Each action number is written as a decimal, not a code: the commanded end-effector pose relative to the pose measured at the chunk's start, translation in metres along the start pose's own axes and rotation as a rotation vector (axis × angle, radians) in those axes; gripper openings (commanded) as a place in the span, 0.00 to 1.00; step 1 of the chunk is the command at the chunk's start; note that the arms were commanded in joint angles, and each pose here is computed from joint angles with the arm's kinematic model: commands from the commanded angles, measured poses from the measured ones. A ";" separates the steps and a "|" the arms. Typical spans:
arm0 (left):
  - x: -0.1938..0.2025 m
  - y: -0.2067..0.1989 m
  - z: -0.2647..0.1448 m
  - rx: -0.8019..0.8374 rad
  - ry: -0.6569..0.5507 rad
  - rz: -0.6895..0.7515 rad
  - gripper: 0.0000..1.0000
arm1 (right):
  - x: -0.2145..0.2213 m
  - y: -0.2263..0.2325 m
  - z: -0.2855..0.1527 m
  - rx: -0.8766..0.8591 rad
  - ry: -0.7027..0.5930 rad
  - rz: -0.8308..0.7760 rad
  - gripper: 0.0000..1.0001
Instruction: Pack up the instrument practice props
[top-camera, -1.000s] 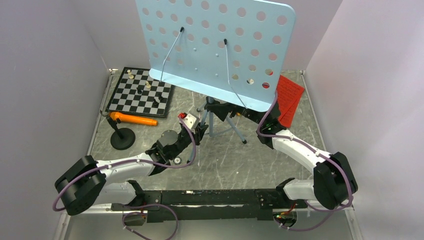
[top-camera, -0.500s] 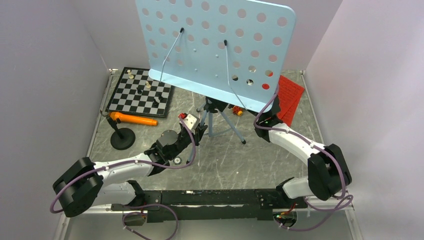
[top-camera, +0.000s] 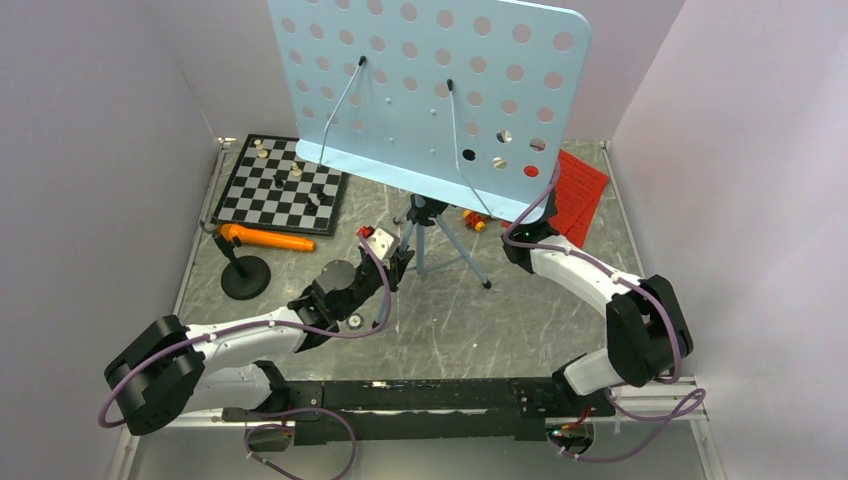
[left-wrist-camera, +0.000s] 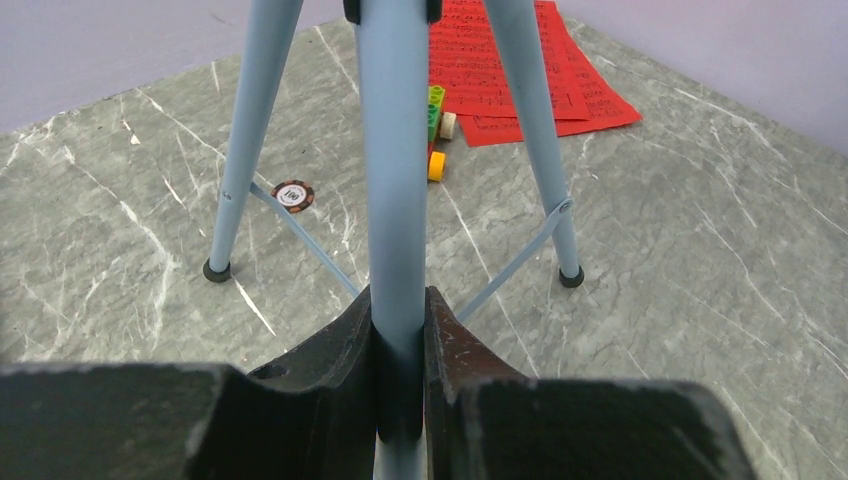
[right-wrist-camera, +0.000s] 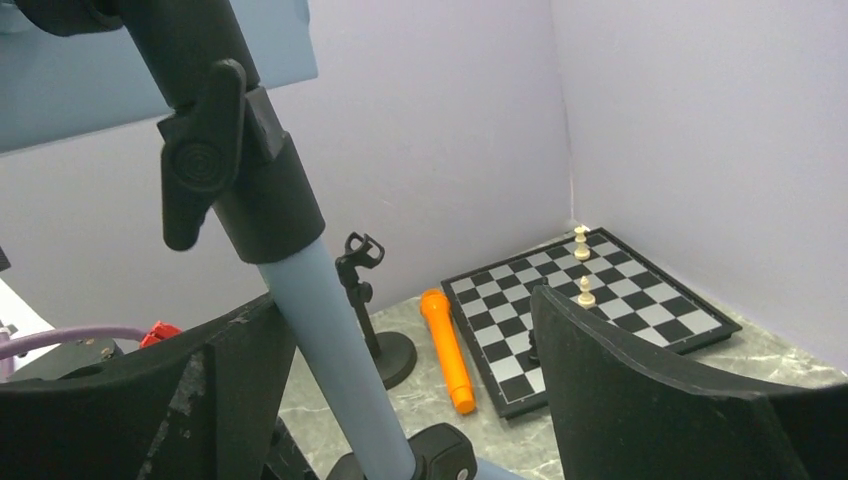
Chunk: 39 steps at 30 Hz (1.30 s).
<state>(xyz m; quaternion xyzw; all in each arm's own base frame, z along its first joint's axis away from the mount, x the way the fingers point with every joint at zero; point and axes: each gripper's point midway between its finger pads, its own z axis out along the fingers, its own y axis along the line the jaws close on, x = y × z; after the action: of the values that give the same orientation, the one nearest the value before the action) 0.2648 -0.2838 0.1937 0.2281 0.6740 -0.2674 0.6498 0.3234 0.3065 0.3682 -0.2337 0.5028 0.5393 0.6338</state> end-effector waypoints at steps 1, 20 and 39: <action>-0.029 -0.012 0.002 0.041 -0.066 -0.006 0.16 | -0.028 -0.001 0.012 -0.018 -0.061 -0.042 0.84; -0.052 -0.002 -0.008 -0.011 -0.135 -0.012 0.69 | 0.002 0.005 -0.010 -0.083 0.027 -0.023 0.00; -0.071 -0.003 -0.007 0.081 -0.395 -0.007 0.94 | 0.052 0.008 -0.056 -0.060 0.074 0.080 0.00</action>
<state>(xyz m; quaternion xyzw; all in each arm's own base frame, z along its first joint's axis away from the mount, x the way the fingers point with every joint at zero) 0.2718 -0.2744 0.2277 0.1927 0.6026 -0.2893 0.7183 0.2913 0.2832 0.3654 -0.2840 0.4200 0.5327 0.6777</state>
